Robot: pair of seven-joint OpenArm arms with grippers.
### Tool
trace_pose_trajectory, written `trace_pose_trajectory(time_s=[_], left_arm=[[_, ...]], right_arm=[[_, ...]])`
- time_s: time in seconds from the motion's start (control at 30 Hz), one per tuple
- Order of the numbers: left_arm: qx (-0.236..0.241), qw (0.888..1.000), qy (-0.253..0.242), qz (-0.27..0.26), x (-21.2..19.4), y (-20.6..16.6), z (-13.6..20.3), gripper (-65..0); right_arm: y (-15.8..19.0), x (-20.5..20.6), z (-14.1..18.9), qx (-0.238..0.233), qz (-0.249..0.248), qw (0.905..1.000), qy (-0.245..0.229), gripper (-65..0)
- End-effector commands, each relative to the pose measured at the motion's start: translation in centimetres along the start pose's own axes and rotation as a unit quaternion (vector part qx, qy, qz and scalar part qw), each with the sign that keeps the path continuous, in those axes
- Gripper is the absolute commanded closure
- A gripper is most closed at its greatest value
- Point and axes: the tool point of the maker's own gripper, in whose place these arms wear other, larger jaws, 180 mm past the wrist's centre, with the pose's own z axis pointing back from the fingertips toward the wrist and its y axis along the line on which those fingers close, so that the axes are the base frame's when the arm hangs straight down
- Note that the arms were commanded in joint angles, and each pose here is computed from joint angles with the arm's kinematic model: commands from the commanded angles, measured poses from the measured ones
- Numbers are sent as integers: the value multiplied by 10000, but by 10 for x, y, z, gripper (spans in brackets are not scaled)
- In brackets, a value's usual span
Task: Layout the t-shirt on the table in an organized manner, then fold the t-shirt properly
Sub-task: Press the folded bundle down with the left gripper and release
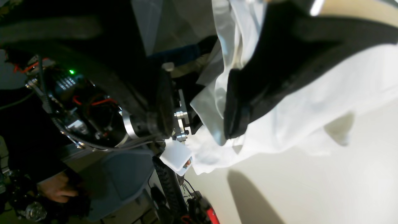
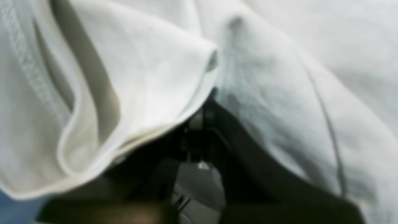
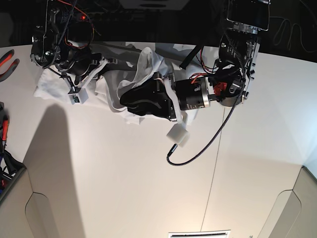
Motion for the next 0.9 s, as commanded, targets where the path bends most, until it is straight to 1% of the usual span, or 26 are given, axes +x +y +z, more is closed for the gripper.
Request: trace_pose_trajectory(time_s=[0.0,0.03,0.07,0.13,0.2,0.3,0.4,0.53,0.57,0.6,0.63,0.7,0.73,0.77,0.8,0.87], left_arm=[[-118,9995,-199,-197,18,-7,3,-293],[-72,9995,-172,-237,19,-6,6,-255],[-23,9995,-156,-279,20,-4,10,-187],[97,9993,-75,-339,21,0,17,0],[255,9991,3,-330,20,8,25,0],[669,9970,72,-382,18,26,37,0],[773,9961,164,-399,15,32,46,0],[803,9960,228,-332,7,34,49,0],[783,9962,220,-304,5,33,49,0],[760,9965,210,-275,4,32,49,0],[740,9967,212,-238,2,31,49,0],[739,9968,242,-170,-5,30,49,0],[740,9968,259,-133,-8,30,50,0],[742,9968,273,-108,-10,30,50,0],[740,9968,279,-85,-12,30,50,0],[703,9972,258,-63,-13,28,49,0]], right_arm=[[6,8,3,136,49,9998,-103,0],[9,9,4,217,72,9997,-108,0],[13,11,6,298,86,9994,-131,0],[19,16,10,408,98,9989,-191,0],[24,23,16,450,175,9984,-289,0],[31,38,28,424,382,9971,-499,0],[40,56,45,387,646,9941,-776,0],[49,78,70,264,996,9881,-1144,0],[47,83,77,115,1097,9862,-1233,0],[39,87,83,-205,1208,9842,-1275,0],[24,92,89,-656,1181,9818,-1337,0],[-10,98,104,-1533,986,9726,-1444,0],[-22,99,109,-1778,886,9685,-1499,0],[-30,99,113,-1869,793,9673,-1522,0],[-33,98,114,-1837,714,9681,-1548,0],[-36,93,111,-1694,534,9724,-1515,0]])
